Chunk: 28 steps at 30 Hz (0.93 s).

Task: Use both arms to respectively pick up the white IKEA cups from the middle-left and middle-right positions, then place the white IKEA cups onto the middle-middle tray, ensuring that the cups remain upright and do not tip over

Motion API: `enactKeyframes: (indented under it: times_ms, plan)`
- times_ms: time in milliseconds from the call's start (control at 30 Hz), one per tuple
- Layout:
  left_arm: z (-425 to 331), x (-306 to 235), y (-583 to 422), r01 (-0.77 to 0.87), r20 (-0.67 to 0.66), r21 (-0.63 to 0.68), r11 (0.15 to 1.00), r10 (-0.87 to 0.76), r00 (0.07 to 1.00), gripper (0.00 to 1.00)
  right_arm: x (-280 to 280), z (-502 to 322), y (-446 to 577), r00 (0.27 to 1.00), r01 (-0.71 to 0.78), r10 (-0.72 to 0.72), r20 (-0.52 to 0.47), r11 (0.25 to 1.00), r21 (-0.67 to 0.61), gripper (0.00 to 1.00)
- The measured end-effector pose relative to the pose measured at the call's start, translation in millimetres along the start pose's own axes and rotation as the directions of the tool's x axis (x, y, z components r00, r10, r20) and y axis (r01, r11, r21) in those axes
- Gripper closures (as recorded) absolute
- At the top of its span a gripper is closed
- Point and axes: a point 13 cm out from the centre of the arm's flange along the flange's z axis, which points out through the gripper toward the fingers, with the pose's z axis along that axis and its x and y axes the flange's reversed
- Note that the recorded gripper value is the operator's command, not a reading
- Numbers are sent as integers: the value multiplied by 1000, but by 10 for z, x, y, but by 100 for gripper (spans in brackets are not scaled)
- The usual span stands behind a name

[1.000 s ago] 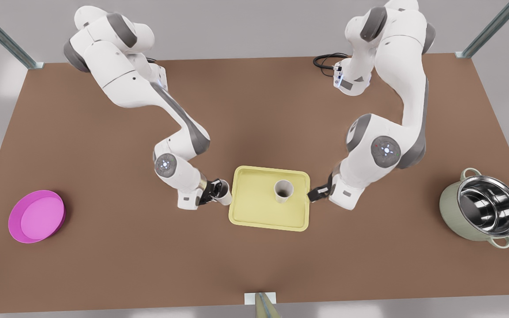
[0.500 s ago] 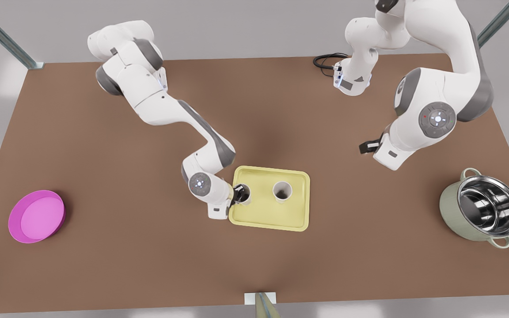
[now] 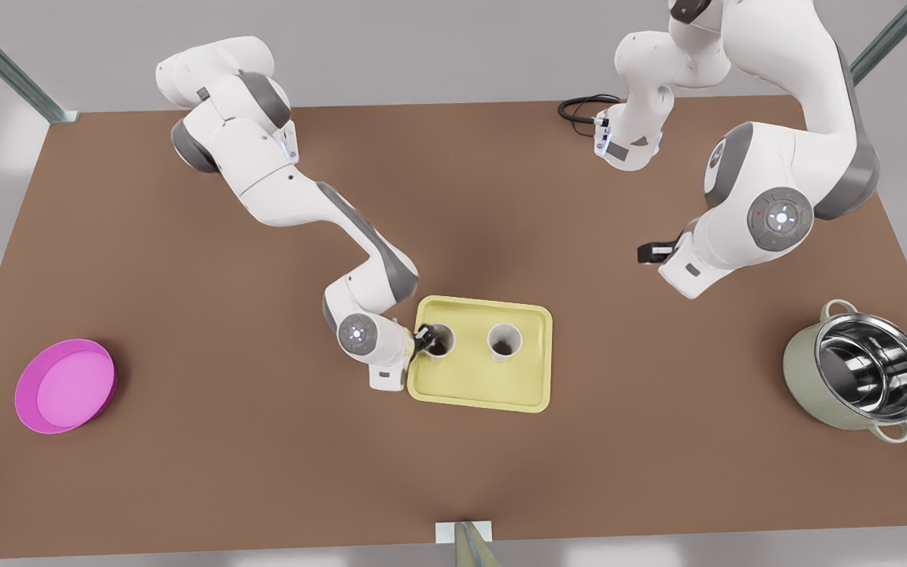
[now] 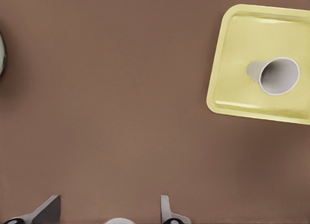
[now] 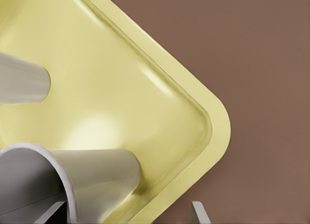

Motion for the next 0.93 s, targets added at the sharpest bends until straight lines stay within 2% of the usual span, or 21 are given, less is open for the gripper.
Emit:
enactKeyframes:
  times_ms: [333,467,600,667,733,833,933]
  plan:
    - [9,22,-35,-53,-6,-3,999,53,999,0,-25,-459,-166,998,-48,49,30,999,-25,0]
    - [15,17,-31,-64,-7,-3,998,64,998,0,-16,-1183,-184,996,-63,64,56,998,-22,0]
    - [29,13,-47,-75,-10,-4,997,75,997,0,866,-2779,-1961,950,-313,310,45,929,199,0]
    - [31,11,-49,-79,-10,-4,997,79,997,0,1262,-3721,-2155,932,-361,350,88,888,286,0]
    - [32,12,-54,-84,-10,-4,996,84,996,0,1852,-4371,-2175,911,-410,399,103,856,315,0]
    - [32,12,-56,-89,-10,-4,996,89,996,0,2535,-4794,-2139,885,-461,457,92,828,319,0]
    - [32,13,-58,-93,-10,-4,996,93,996,0,2852,-4891,-2119,870,-483,489,67,816,319,0]
